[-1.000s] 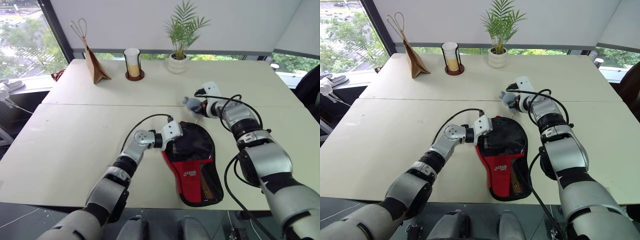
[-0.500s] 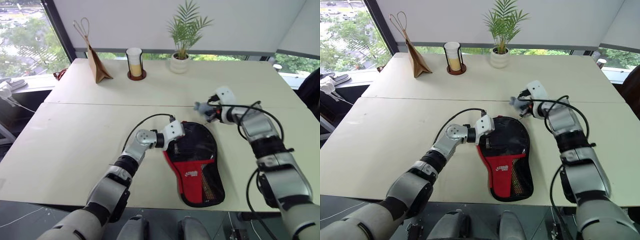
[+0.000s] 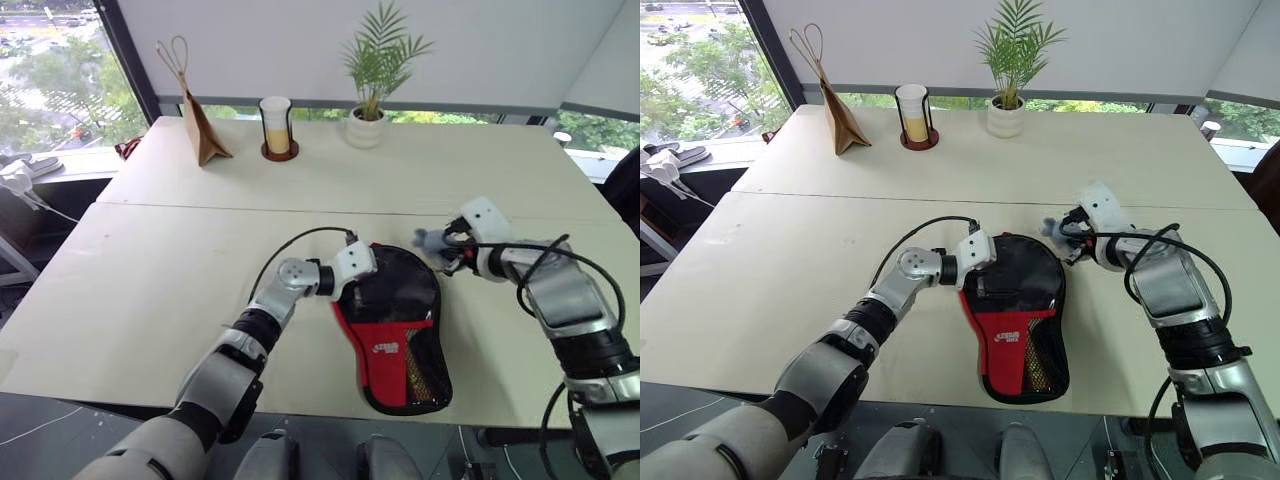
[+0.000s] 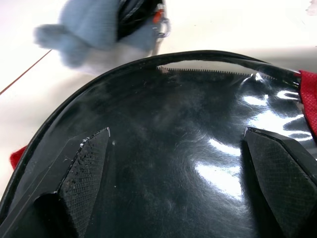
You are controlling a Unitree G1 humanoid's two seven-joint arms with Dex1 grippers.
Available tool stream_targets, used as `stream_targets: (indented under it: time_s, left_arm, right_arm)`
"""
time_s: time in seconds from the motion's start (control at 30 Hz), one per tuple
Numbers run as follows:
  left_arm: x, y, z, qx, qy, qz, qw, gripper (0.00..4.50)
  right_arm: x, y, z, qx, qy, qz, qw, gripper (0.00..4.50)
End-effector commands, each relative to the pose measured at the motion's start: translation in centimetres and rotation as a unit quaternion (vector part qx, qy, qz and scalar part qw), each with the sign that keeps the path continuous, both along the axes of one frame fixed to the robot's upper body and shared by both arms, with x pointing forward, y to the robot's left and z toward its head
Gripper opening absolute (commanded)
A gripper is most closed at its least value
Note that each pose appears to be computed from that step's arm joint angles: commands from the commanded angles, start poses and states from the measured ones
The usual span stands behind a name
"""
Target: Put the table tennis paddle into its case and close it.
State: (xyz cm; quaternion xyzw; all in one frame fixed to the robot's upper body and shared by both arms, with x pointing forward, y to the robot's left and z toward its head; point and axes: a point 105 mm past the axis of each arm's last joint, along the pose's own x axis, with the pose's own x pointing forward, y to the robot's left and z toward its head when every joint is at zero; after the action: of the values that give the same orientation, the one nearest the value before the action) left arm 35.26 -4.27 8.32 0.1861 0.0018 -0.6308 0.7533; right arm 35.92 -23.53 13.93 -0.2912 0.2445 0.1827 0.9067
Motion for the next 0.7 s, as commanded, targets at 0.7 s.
stream_targets:
  time_s: [0.7]
  left_arm:
    - [-0.7, 3.8, -7.1, 0.125, 0.069, 0.042, 0.989, 4.5]
  right_arm:
    - [-7.0, -0.2, 0.9, -0.007, 0.064, 0.055, 0.996, 0.02]
